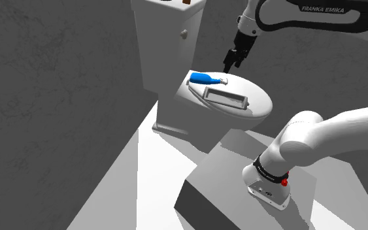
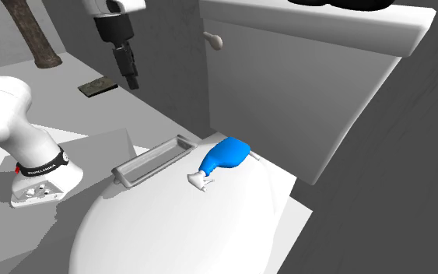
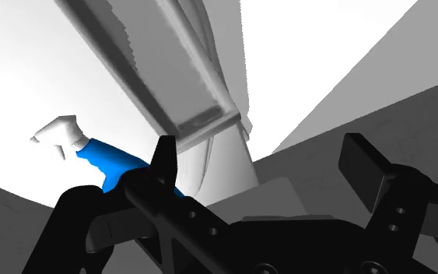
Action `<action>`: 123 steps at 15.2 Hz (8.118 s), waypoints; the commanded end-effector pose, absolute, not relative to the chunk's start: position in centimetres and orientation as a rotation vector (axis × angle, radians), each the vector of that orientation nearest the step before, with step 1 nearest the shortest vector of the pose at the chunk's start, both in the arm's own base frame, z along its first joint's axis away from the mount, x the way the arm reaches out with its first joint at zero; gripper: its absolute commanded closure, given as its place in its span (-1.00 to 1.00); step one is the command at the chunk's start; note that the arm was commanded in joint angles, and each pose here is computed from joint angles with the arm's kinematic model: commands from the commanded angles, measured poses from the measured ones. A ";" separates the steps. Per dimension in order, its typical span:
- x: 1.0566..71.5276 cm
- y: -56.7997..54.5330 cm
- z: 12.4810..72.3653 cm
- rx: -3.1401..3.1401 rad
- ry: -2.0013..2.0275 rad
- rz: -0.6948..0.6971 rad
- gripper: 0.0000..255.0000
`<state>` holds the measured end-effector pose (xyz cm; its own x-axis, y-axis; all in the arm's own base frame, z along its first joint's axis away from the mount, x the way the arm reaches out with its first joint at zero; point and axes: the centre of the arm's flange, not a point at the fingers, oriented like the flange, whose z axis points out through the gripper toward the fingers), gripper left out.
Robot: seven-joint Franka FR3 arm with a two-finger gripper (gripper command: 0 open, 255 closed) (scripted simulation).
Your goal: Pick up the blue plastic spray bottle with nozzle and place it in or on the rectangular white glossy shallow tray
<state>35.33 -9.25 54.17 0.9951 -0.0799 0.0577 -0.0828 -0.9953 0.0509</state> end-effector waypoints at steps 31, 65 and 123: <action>52.6 -28.0 32.9 3.091 0.436 -0.163 -1.00; 52.6 -28.0 42.4 3.091 0.436 -0.163 1.00; 35.5 -20.0 42.8 3.091 0.436 -0.163 -1.00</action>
